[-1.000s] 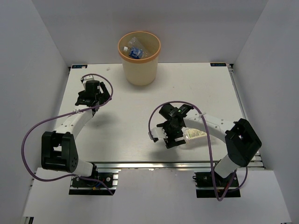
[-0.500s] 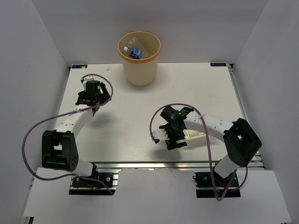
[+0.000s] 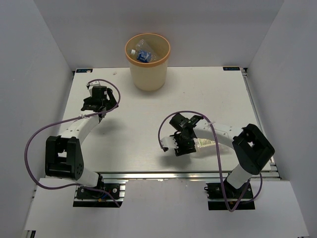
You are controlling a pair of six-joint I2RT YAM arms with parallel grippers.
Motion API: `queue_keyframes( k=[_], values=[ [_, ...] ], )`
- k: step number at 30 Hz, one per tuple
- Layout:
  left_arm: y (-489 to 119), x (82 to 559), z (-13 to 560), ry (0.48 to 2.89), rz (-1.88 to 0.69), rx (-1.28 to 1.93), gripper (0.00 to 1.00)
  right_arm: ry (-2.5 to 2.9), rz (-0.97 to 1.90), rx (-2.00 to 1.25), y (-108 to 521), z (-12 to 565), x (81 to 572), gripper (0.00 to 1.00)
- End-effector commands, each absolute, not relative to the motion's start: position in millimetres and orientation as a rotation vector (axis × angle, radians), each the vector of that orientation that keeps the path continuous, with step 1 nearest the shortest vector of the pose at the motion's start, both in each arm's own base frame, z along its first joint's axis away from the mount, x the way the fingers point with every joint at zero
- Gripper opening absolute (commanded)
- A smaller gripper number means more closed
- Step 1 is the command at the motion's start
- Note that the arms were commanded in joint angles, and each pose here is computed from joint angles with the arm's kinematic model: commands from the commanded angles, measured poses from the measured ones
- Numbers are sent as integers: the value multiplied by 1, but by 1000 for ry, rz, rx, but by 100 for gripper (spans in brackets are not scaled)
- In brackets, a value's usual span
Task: Put the plastic bottles in the bin
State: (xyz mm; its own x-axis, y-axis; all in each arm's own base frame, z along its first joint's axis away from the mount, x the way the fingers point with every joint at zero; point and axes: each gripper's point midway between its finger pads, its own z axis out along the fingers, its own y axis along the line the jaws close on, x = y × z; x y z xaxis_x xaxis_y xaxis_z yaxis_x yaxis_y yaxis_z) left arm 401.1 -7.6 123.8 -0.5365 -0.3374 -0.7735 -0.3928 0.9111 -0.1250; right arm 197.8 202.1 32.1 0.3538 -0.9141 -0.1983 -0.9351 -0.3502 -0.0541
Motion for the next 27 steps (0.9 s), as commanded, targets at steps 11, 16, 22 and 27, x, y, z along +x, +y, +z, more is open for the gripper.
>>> queue_keyframes(
  k=[11,16,22,27],
  values=[
    [-3,409,125,2179,106,-561,98,1708,-81,-2374,193,45,234,0],
    [-5,412,133,2152,79,-560,98,1704,-292,-2157,208,104,282,0],
    [-11,409,143,2123,19,-543,98,1563,-323,-1652,253,249,358,0],
    [-10,402,150,2093,7,-530,98,1143,-348,-1022,272,424,394,0]
  ],
)
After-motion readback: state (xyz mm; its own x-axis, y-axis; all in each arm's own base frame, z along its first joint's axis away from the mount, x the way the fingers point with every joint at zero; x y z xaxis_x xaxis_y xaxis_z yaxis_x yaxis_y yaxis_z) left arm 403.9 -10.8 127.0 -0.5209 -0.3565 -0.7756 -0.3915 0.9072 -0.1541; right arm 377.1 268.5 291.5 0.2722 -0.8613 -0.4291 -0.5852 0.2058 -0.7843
